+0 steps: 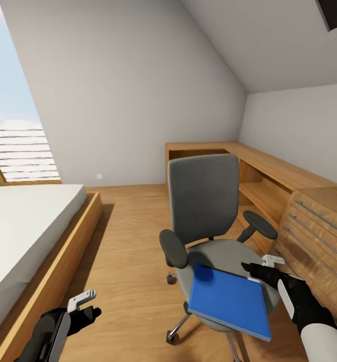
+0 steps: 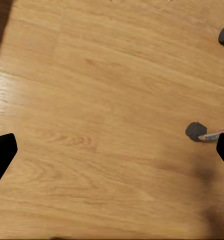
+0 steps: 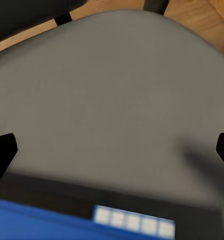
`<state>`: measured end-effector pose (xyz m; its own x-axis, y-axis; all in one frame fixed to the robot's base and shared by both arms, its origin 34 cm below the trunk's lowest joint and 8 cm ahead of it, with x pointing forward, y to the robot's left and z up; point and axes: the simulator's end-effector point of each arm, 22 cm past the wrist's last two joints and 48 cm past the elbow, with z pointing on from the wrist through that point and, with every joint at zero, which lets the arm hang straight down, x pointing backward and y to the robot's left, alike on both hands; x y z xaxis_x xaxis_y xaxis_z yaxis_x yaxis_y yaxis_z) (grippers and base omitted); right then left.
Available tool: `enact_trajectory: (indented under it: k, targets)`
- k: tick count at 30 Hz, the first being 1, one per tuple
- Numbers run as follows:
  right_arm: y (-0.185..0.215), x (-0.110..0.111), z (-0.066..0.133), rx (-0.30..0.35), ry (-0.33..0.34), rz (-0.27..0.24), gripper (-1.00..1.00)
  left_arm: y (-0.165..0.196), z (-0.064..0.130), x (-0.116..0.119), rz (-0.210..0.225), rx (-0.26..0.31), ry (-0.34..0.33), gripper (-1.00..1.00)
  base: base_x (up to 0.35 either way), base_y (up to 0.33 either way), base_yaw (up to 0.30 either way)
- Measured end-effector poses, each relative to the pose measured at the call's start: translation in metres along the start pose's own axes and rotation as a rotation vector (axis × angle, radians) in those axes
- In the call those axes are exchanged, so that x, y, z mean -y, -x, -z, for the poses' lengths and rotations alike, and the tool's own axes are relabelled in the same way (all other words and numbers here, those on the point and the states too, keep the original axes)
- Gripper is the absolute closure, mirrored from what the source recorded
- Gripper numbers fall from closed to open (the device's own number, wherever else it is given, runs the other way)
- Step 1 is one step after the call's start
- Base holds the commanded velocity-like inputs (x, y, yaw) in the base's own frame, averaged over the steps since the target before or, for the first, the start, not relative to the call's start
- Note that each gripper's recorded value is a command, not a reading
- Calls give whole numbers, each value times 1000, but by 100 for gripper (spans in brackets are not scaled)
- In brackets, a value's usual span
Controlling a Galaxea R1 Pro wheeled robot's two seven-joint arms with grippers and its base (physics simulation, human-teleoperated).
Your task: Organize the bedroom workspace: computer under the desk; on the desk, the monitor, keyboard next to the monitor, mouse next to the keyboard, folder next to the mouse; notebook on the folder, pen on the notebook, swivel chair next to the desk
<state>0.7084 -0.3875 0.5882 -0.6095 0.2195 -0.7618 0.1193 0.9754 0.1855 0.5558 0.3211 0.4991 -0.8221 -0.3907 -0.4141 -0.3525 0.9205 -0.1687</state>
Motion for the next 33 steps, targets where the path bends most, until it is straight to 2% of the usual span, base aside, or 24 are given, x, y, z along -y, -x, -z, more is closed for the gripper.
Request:
enact_trajectory:
  k: [3,7,10,16,20,23,25,26,28,33]
  targets:
    - [6,-1,3,2,-1,-3,-100,8,2,2,1,34,-3,-100,0,0,0]
    - [8,-4,4,7,7,-20,-100,7,0,3,3,41,-5,-100,0,0,-4]
    - [9,-11,3,13,24,-47,-100,-9,-10,2,7,20,-4,-100,0,0,-5]
    - [8,-23,1,17,43,-68,-100,-21,-31,-7,11,95,14,-100,0,0,-19]
    - [6,-29,0,16,51,-74,-100,-36,-39,-17,19,80,32,-100,0,0,-101]
    - [5,-31,0,15,54,-76,-100,-40,-41,-34,53,74,54,-100,0,0,-51]
    - [5,-33,-1,16,56,-77,-100,-41,-40,-55,114,77,76,-100,0,0,-11]
    - [6,-33,-1,18,56,-76,-100,-42,-40,-58,125,78,79,-100,0,0,-6]
    - [10,-32,-1,40,54,-70,-100,-51,-44,-65,145,76,90,-100,0,0,-1]
    - [18,-33,-1,80,57,-77,-100,-67,-52,-68,150,93,99,-100,0,112,-149]
